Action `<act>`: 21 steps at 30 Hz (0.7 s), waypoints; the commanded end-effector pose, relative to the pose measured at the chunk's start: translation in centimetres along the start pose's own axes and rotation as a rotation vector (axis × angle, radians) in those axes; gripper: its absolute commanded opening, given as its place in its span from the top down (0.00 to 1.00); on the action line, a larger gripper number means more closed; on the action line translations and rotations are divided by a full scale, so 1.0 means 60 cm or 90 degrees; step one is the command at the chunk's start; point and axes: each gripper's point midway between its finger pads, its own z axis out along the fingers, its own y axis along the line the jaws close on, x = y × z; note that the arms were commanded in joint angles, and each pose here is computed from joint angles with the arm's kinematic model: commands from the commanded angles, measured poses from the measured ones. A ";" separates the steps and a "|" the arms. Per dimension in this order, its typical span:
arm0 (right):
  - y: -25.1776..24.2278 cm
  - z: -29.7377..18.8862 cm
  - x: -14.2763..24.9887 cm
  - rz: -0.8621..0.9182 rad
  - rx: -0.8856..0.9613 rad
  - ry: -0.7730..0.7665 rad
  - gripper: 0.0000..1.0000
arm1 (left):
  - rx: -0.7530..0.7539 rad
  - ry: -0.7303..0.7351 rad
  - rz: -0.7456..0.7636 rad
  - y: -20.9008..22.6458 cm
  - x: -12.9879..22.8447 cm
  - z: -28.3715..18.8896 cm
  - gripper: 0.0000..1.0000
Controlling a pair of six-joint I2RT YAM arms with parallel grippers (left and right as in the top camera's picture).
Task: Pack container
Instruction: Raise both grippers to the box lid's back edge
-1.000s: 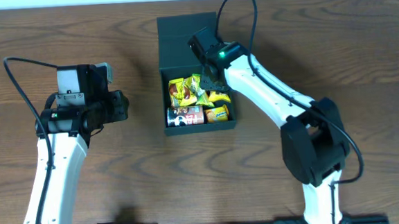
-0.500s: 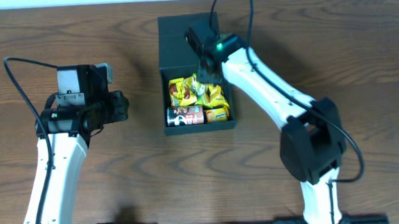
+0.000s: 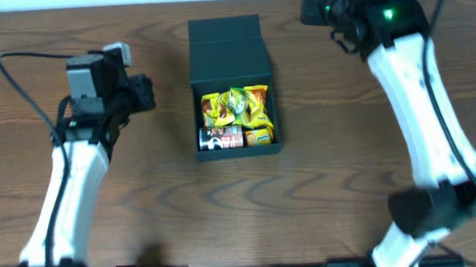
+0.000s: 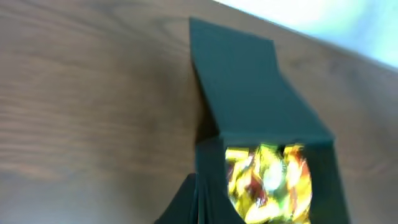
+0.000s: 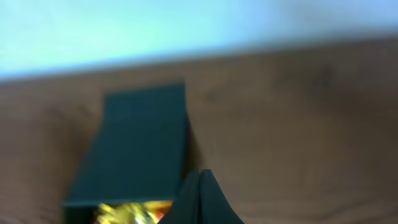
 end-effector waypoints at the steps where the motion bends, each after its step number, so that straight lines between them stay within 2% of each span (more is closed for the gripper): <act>1: -0.003 0.102 0.085 0.043 -0.119 0.158 0.98 | 0.042 0.036 -0.124 0.006 0.016 0.057 0.94; 5: -0.020 0.172 0.114 0.092 -0.191 0.216 0.99 | 0.078 0.048 -0.228 0.022 0.027 0.133 0.94; 7: -0.029 0.218 0.144 0.119 -0.224 0.256 0.99 | 0.089 0.086 -0.306 0.037 0.046 0.190 0.94; 13: -0.027 0.279 0.191 0.141 -0.267 0.304 0.98 | 0.087 0.117 -0.370 0.051 0.040 0.249 0.94; 21: -0.017 0.323 0.221 0.197 -0.305 0.335 0.98 | 0.090 0.116 -0.386 0.051 0.018 0.289 0.94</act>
